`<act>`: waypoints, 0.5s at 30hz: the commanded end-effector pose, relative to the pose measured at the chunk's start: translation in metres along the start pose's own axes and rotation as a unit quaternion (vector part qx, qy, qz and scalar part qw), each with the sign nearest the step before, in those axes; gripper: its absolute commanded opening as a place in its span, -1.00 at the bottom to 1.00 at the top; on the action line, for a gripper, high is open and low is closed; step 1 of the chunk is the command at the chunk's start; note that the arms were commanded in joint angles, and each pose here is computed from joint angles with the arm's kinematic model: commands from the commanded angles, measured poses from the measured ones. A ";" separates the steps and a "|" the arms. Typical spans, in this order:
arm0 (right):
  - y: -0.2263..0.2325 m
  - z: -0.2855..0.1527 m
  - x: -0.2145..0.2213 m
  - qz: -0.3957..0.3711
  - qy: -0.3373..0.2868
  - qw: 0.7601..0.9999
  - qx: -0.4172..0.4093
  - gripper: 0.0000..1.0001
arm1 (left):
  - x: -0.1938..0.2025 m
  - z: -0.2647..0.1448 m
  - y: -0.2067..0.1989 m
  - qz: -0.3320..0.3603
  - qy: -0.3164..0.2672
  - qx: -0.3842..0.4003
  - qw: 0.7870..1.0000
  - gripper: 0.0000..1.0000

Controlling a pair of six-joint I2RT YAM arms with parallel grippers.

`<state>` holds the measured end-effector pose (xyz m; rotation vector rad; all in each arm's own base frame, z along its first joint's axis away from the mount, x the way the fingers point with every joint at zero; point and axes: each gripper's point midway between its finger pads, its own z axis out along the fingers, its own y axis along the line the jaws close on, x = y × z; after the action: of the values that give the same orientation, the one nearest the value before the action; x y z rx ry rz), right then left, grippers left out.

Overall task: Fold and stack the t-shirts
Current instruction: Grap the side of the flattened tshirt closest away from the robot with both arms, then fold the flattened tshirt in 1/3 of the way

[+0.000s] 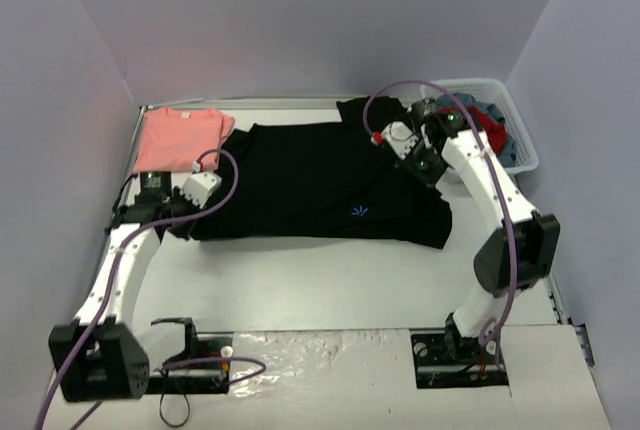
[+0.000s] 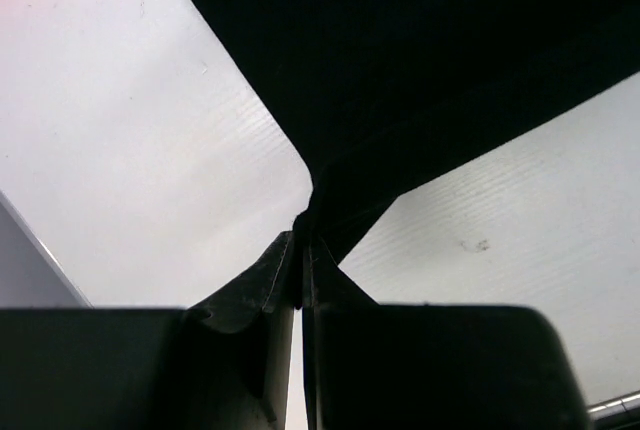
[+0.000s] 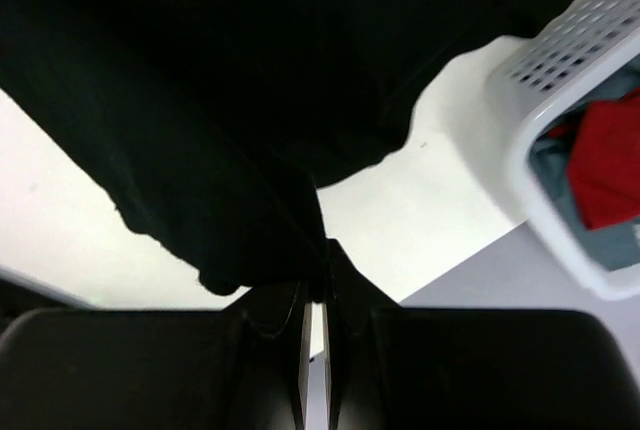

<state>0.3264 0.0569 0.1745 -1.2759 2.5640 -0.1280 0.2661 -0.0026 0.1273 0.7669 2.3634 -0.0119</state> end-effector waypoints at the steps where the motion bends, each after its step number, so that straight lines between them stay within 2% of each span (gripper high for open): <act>1: -0.026 0.004 -0.010 0.001 0.005 1.000 0.010 -1.00 | -0.032 0.002 0.028 0.002 -0.025 -0.034 0.999 -0.95; 7: -0.062 0.030 -0.036 0.015 0.013 1.000 0.017 -1.00 | -0.035 0.029 0.036 0.000 0.002 -0.008 1.000 -0.95; 15: -0.081 0.082 -0.059 0.020 0.037 0.999 0.001 -1.00 | -0.052 0.057 0.047 -0.001 0.011 0.016 1.000 -0.92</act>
<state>0.4427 0.0625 0.1272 -1.2284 2.6151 -0.1475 0.3344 0.0012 0.1039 0.7776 2.4537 -0.0549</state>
